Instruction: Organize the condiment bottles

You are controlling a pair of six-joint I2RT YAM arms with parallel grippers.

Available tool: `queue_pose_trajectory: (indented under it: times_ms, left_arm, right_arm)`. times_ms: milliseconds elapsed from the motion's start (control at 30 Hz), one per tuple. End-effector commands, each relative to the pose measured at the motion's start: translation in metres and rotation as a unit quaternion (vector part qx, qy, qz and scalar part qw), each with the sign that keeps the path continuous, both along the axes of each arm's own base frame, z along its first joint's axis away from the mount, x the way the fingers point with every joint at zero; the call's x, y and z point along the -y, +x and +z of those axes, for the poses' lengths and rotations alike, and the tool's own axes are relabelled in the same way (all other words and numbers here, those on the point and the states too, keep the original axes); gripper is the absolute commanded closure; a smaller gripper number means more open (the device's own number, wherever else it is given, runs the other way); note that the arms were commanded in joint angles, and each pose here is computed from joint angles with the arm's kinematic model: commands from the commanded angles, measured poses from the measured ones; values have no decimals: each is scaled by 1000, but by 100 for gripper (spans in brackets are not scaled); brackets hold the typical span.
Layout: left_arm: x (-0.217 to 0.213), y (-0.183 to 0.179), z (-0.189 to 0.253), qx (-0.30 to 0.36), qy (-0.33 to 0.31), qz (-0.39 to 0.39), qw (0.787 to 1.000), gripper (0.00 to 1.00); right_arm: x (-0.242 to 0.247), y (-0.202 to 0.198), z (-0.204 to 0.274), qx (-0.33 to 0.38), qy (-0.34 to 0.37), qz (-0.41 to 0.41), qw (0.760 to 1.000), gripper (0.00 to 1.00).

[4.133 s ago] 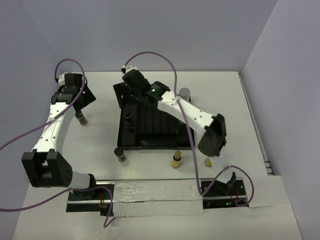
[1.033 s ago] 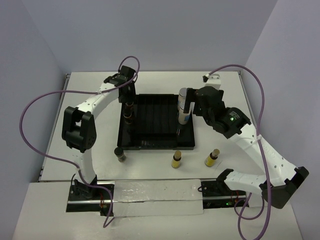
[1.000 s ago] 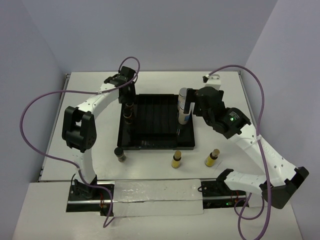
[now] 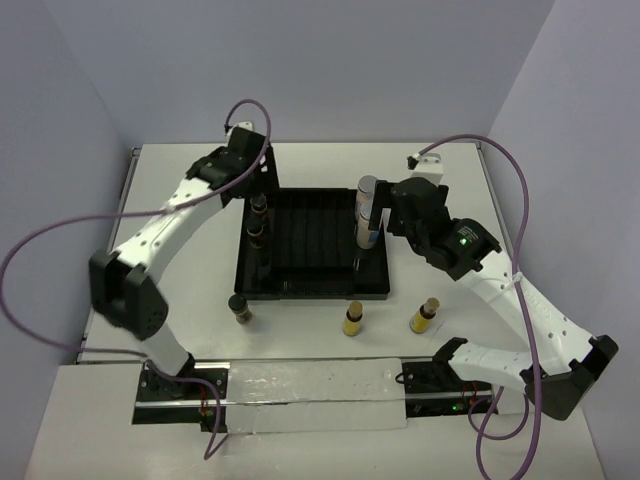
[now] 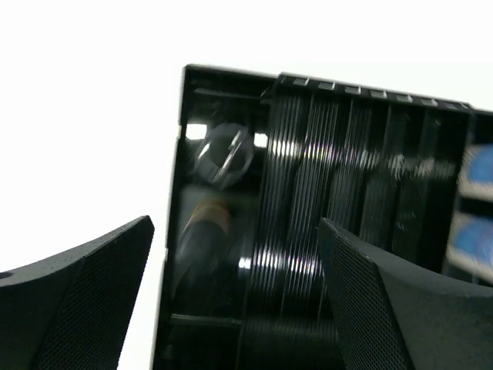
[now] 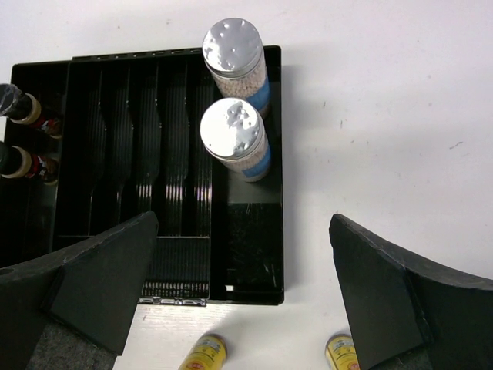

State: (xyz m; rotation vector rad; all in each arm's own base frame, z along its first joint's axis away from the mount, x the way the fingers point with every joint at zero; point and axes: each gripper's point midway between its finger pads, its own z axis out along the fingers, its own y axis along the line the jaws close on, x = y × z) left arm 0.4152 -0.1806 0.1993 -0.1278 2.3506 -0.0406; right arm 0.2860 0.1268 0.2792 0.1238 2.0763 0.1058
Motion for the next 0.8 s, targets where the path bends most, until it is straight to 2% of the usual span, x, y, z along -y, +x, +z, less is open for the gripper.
queue_pose_trajectory:
  times_ms: [0,67,267,567,767]
  left_arm:
    - [-35,-57,59,67,-36,39,996,4]
    - [-45,-85,51,63,-55,47,995,2]
    - [-48,-168,-12,-8,-65,65,996,1]
    - [-46,-224,-60,-70,-67,96,991,1]
    - [-42,-241,-83,-100,-75,97,987,2]
  right_arm:
    - [-1,4,10,18,17,-5,1000,0]
    - [-3,4,8,15,19,-1,1000,0]
    - [-14,6,4,8,35,12,999,0]
    - [-12,1,0,5,41,13,999,0]
    - [-11,-1,-4,1,37,14,999,0]
